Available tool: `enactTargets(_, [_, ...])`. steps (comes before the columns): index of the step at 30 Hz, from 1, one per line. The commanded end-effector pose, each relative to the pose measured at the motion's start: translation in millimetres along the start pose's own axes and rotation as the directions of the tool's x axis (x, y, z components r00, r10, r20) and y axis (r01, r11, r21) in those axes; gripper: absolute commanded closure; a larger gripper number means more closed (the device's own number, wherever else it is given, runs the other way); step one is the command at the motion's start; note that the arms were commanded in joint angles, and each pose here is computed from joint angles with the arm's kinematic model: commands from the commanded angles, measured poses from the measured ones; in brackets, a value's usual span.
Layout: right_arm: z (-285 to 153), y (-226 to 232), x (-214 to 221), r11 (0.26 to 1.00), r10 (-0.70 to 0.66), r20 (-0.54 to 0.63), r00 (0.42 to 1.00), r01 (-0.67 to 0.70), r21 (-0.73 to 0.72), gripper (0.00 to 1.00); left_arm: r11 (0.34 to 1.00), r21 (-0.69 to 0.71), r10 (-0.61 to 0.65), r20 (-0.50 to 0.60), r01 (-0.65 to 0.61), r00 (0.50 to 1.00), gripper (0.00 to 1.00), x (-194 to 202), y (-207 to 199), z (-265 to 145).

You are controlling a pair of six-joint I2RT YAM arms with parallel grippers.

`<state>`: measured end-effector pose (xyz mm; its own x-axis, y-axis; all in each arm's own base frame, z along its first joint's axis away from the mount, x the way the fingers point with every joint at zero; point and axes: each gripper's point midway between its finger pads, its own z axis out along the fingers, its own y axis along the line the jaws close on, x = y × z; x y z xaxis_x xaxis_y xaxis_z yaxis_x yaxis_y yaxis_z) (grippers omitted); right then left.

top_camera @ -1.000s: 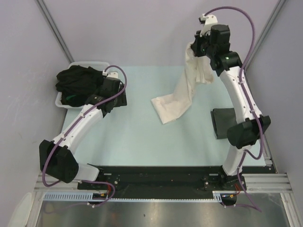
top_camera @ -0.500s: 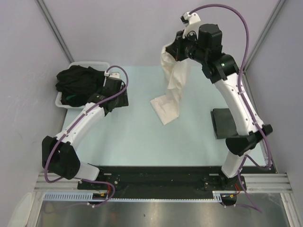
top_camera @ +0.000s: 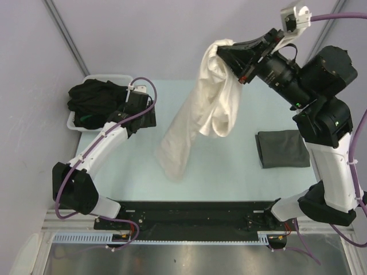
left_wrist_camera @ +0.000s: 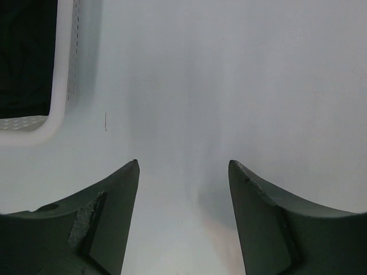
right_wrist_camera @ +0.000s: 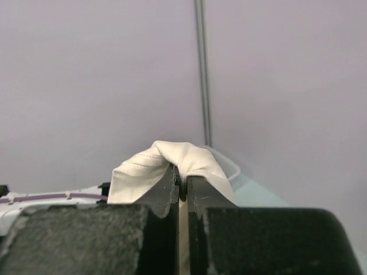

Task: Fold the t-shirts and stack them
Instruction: Move the tshirt to the center of the board

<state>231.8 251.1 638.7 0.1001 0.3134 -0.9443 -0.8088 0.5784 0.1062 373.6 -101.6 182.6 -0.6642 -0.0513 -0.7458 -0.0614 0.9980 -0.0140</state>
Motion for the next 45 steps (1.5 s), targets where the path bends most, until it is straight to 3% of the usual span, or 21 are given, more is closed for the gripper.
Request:
enactTargets(1, [16.1, -41.4, -14.9, 0.985, -0.096, 0.083, 0.992, 0.083, 0.148, 1.00, 0.999, 0.025, 0.023, 0.056, -0.024, 0.998, 0.31, -22.2, -5.8, -6.2])
enactTargets(2, [27.7, -76.8, 9.4, 0.974, -0.089, 0.026, 0.996, 0.082, 0.209, 1.00, 0.999, 0.023, 0.031, 0.046, -0.032, 0.998, 0.31, -20.8, -6.2, -4.0])
enactTargets(4, [38.5, -105.5, 38.1, 0.976, -0.026, -0.025, 0.999, 0.031, 0.217, 1.00, 0.999, 0.023, 0.035, 0.038, -0.036, 0.999, 0.31, -22.2, -7.8, -1.3])
enactTargets(5, [45.8, -143.1, 74.1, 0.962, 0.011, -0.088, 0.996, 0.013, 0.272, 1.00, 0.999, 0.027, 0.037, 0.037, -0.038, 0.999, 0.31, -22.8, -9.0, -0.6])
enactTargets(10, [60.7, -231.4, 198.1, 0.930, 0.103, -0.291, 0.951, 0.011, 0.366, 1.00, 0.998, 0.055, 0.041, 0.013, -0.041, 0.999, 0.31, -17.0, -15.6, 5.1])
enactTargets(15, [50.6, -305.6, 353.6, 0.899, 0.229, -0.513, 0.827, 0.022, 0.437, 1.00, 0.996, 0.077, 0.052, -0.017, -0.050, 0.999, 0.31, -11.4, -21.3, 11.3])
enactTargets(18, [40.6, -330.6, 412.8, 0.892, 0.227, -0.585, 0.779, 0.076, 0.447, 1.00, 0.995, 0.083, 0.064, -0.033, -0.061, 0.997, 0.31, -11.4, -24.2, 15.8])
enactTargets(22, [41.0, -352.2, 432.0, 0.886, 0.155, -0.619, 0.770, 0.168, 0.431, 1.00, 0.994, 0.082, 0.079, -0.030, -0.076, 0.996, 0.31, -17.6, -25.7, 17.1])
enactTargets(28, [66.4, -371.9, 424.5, 0.893, 0.084, -0.566, 0.820, 0.190, 0.408, 1.00, 0.993, 0.076, 0.096, -0.050, -0.092, 0.994, 0.31, -18.3, -27.4, 23.7])
enactTargets(30, [71.9, -376.8, 417.4, 0.884, 0.086, -0.554, 0.828, 0.193, 0.426, 0.77, 0.992, 0.080, 0.099, -0.054, -0.094, 0.994, 0.31, -18.9, -29.0, 25.4])
enactTargets(33, [66.0, -373.1, 410.8, 0.874, 0.105, -0.562, 0.821, 0.193, 0.445, 0.65, 0.991, 0.087, 0.105, -0.062, -0.099, 0.993, 0.31, -19.2, -30.6, 27.3])
enactTargets(41, [-3.6, -349.2, 378.2, 0.802, 0.169, -0.652, 0.740, 0.282, 0.527, 0.64, 0.984, 0.160, 0.094, -0.053, -0.084, 0.994, 0.31, -20.6, -43.4, 21.7])
enactTargets(45, [-39.1, -325.6, 353.0, 0.781, 0.182, -0.635, 0.751, 0.281, 0.557, 0.61, 0.980, 0.185, 0.081, -0.051, -0.070, 0.995, 0.31, -17.4, -46.1, 17.2])
